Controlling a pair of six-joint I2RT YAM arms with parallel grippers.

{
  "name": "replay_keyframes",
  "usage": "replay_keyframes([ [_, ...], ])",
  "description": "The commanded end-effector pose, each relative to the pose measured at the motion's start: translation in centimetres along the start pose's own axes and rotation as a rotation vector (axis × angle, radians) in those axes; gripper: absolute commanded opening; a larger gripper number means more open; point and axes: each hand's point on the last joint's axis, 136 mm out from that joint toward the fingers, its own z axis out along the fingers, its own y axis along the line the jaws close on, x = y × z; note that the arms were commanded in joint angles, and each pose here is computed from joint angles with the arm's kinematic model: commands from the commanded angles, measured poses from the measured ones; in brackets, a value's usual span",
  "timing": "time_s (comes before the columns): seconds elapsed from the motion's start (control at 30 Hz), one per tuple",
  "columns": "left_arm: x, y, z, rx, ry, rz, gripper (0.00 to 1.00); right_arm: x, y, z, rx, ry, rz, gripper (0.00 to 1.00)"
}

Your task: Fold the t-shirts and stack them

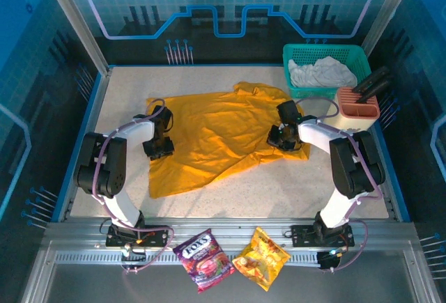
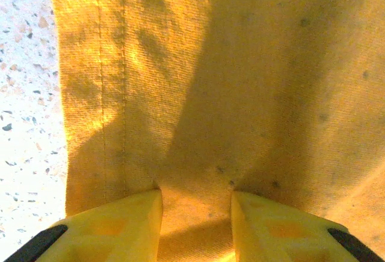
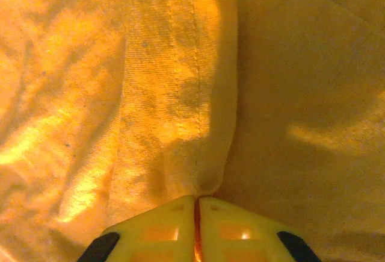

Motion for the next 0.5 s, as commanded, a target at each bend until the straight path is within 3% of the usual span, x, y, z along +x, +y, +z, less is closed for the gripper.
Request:
replay_keyframes([
  [0.0,0.4,0.5,-0.4,-0.036,0.011,0.013,0.36,-0.4,1.2,-1.0,-0.045,-0.012,0.001,0.00],
  [0.23,0.3,0.5,-0.8,-0.030,0.002,0.011,0.36,0.7,1.7,-6.2,-0.070,-0.106,0.039,0.00],
  [0.47,0.1,0.0,-0.7,-0.015,-0.003,0.016,0.36,7.2,-0.9,-8.5,-0.026,-0.181,0.228,0.00],
])
